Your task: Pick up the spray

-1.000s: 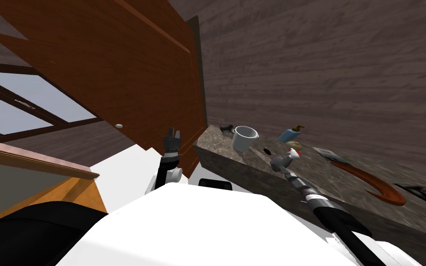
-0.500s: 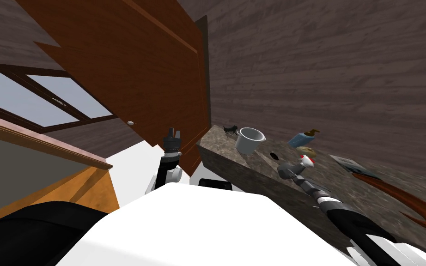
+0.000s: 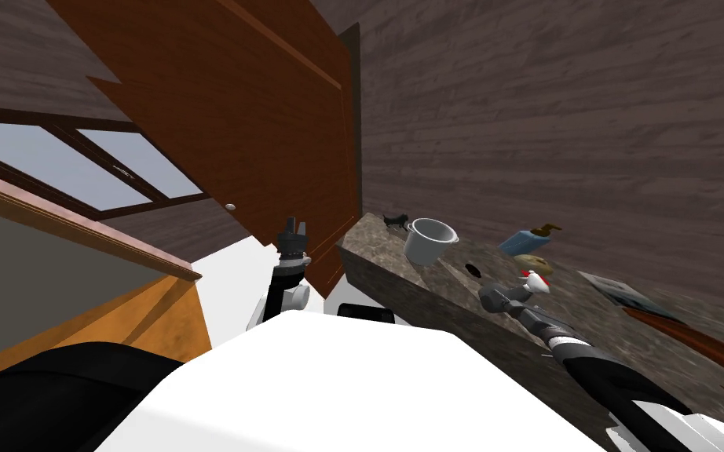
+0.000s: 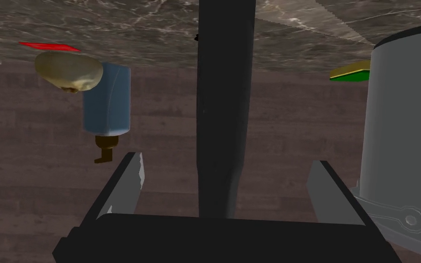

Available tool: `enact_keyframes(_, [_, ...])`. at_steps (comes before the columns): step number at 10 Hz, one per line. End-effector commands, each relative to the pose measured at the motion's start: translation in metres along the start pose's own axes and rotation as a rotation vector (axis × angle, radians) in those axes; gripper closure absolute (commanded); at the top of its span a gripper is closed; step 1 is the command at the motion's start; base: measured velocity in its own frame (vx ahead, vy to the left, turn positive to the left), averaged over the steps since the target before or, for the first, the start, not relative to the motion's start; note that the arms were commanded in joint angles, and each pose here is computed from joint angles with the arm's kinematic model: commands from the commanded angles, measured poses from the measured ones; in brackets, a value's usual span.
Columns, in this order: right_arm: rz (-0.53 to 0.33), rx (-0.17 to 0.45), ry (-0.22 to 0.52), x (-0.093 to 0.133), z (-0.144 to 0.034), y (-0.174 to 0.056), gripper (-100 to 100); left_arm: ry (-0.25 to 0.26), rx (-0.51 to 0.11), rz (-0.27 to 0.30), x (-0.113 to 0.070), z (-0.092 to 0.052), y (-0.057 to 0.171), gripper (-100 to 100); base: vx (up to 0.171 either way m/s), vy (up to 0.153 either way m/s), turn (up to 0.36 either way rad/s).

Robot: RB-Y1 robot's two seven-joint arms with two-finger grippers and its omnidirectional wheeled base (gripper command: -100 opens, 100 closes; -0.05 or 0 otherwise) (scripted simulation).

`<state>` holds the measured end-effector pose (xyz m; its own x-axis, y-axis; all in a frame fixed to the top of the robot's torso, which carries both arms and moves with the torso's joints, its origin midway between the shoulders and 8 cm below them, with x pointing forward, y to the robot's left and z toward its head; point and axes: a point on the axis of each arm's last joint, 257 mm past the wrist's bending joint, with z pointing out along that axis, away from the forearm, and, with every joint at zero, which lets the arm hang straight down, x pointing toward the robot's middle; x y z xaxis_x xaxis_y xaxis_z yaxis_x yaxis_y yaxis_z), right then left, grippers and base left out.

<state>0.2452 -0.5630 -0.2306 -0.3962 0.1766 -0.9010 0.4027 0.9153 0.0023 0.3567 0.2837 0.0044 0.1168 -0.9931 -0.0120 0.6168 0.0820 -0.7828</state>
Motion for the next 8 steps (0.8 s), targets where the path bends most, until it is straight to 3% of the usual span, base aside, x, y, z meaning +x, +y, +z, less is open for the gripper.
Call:
enact_keyframes(1, [-0.003, -0.067, 0.021, 0.009, 0.014, 0.017, -100, 0.0, 0.0, 0.0, 0.0, 0.0, 0.0, 0, 0.059, 0.046, -0.28])
enact_keyframes(2, [0.001, -0.071, 0.011, 0.007, 0.021, 0.015, -100, 0.0, 0.0, 0.0, 0.0, 0.0, 0.0, 0, 0.065, 0.071, -0.197])
enact_keyframes(4, [-0.004, -0.145, 0.028, 0.015, 0.037, 0.032, -100, 0.0, 0.0, 0.0, 0.0, 0.0, 0.0, 0, 0.047, 0.091, -0.206])
enact_keyframes(6, [-0.003, -0.12, 0.019, 0.012, 0.045, 0.02, -100, 0.0, 0.0, 0.0, 0.0, 0.0, 0.0, 0, 0.023, 0.029, 0.02])
enact_keyframes(7, [-0.015, -0.188, 0.037, 0.017, 0.055, 0.04, -100, 0.0, 0.0, 0.0, 0.0, 0.0, 0.0, 0, 0.05, 0.042, -0.305])
enact_keyframes(8, [-0.012, -0.198, 0.02, 0.011, 0.062, 0.042, -100, 0.0, 0.0, 0.0, 0.0, 0.0, 0.0, 0, 0.056, 0.073, -0.177])
